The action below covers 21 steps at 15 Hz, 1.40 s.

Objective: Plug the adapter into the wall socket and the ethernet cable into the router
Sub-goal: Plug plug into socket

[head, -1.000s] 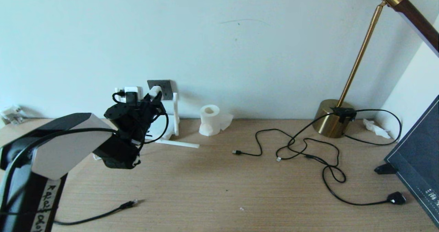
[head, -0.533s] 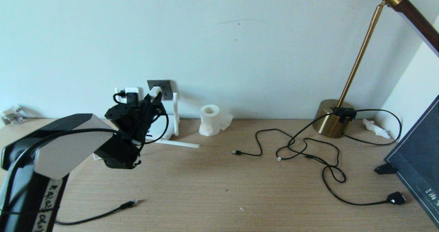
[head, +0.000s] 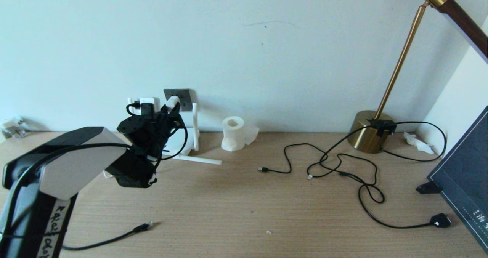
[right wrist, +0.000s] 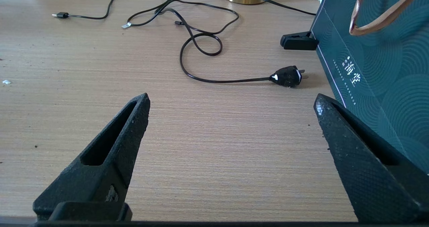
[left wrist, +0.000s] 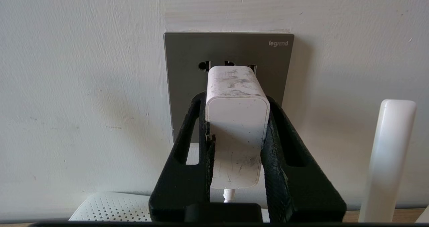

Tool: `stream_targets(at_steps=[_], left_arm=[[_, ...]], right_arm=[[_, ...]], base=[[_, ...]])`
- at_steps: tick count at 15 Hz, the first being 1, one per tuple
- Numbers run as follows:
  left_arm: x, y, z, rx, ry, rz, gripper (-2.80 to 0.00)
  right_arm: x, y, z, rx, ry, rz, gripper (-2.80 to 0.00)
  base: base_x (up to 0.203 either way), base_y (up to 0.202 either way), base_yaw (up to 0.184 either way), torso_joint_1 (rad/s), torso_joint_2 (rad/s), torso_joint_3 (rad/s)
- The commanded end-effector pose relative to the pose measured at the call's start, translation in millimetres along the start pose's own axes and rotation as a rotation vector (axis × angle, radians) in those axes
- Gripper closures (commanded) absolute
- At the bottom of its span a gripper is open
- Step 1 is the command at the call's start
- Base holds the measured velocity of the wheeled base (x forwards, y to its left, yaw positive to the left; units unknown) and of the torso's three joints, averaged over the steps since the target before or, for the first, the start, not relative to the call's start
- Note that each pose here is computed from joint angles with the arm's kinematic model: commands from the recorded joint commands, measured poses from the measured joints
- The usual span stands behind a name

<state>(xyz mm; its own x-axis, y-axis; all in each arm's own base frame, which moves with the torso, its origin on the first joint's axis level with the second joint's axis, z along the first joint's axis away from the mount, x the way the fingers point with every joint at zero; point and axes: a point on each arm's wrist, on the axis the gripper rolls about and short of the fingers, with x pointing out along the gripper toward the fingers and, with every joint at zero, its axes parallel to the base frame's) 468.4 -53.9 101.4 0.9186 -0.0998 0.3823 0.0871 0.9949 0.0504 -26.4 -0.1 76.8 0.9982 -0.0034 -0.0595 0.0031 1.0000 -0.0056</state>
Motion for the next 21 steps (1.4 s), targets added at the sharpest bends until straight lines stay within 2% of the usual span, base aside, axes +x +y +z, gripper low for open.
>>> stream_targets(at_steps=[1, 8, 21], left_arm=[[0, 2.0, -1, 0.001, -0.005, 0.006, 0.0], [0, 12.0, -3, 0.011, -0.001, 0.022, 0.0], [7, 10.5, -7, 0.01, -0.029, 0.02, 0.0]], right_arm=[[0, 0, 0, -0.001, 0.001, 0.0, -2.8], [0, 0, 0, -0.001, 0.0, 0.001, -2.8], [0, 0, 0, -0.001, 0.002, 0.001, -2.8]], base=[[0.0, 0.0, 0.0, 0.0, 0.0, 0.0], [0.0, 0.0, 0.0, 0.0, 0.0, 0.0], [0.0, 0.0, 0.0, 0.0, 0.0, 0.0]])
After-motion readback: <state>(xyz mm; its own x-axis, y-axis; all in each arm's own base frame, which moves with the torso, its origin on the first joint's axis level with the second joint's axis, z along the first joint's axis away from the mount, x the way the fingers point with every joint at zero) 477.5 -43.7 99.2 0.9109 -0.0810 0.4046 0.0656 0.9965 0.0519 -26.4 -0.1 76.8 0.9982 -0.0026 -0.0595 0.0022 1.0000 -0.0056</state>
